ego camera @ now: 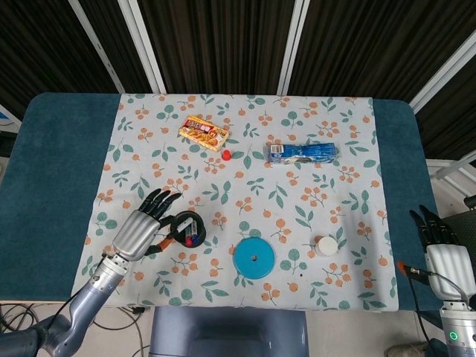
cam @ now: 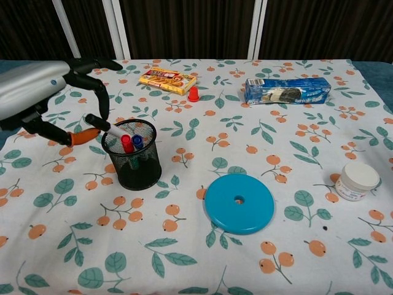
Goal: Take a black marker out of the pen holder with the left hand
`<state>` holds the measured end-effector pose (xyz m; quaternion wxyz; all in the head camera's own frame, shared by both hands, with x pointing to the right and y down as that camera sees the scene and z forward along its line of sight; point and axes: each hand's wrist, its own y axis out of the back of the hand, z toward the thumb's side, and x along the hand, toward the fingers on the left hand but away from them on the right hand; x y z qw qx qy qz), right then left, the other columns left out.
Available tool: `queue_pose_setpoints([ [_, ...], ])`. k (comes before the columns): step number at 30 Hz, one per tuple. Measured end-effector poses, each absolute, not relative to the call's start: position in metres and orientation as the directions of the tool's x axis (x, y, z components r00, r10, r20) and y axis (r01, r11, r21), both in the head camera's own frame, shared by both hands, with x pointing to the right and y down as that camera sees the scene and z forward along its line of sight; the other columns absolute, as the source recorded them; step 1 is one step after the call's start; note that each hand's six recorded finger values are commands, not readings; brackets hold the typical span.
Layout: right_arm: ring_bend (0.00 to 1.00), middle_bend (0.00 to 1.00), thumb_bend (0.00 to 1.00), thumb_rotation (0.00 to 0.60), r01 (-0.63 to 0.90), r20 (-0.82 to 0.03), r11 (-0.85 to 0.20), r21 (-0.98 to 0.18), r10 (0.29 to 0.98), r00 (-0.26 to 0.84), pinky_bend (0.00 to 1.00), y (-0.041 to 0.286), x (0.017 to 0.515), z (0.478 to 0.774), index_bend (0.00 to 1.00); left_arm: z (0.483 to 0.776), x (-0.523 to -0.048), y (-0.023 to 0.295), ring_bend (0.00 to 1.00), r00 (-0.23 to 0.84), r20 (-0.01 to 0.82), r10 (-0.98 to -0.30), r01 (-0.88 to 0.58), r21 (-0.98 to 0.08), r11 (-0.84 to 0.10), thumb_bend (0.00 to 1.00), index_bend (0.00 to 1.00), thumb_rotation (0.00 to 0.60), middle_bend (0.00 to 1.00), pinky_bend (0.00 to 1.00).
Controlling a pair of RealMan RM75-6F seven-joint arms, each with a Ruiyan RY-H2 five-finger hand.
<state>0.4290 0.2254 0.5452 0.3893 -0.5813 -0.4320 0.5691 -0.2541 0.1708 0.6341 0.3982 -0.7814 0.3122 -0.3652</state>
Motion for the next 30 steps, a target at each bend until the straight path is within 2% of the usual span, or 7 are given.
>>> queue_pose_setpoints([
  [4, 0.09, 0.02, 0.1, 0.6, 0.058, -0.326, -0.324, -0.944, 0.945, -0.023, 0.19, 0.226, 0.429, 0.546, 0.1, 0.61, -0.265, 0.162, 0.0, 0.533, 0.27, -0.802, -0.223, -0.869, -0.441, 0.35, 0.55, 0.6, 0.07, 0.0],
  [11, 0.09, 0.02, 0.1, 0.6, 0.053, -0.33, -0.328, -0.943, 0.944, -0.026, 0.19, 0.226, 0.429, 0.547, 0.1, 0.552, -0.294, 0.147, 0.0, 0.508, 0.126, -0.852, -0.29, -0.907, -0.306, 0.35, 0.56, 0.6, 0.08, 0.0],
  [14, 0.09, 0.02, 0.1, 0.6, 0.052, -0.33, -0.328, -0.943, 0.944, -0.026, 0.19, 0.226, 0.429, 0.547, 0.1, 0.538, -0.311, 0.143, 0.0, 0.481, 0.099, -0.871, -0.293, -0.919, -0.266, 0.35, 0.56, 0.6, 0.08, 0.0],
  [19, 0.09, 0.02, 0.1, 0.6, 0.05, -0.329, -0.328, -0.943, 0.944, -0.027, 0.19, 0.226, 0.429, 0.547, 0.1, 0.545, -0.332, 0.139, 0.0, 0.439, 0.134, -0.888, -0.266, -0.925, -0.272, 0.35, 0.56, 0.6, 0.08, 0.0],
  [30, 0.09, 0.02, 0.1, 0.6, 0.053, -0.332, -0.33, -0.943, 0.943, -0.028, 0.19, 0.226, 0.429, 0.547, 0.1, 0.603, -0.365, 0.13, 0.0, 0.383, 0.266, -0.885, -0.218, -0.904, -0.367, 0.35, 0.55, 0.6, 0.08, 0.0],
])
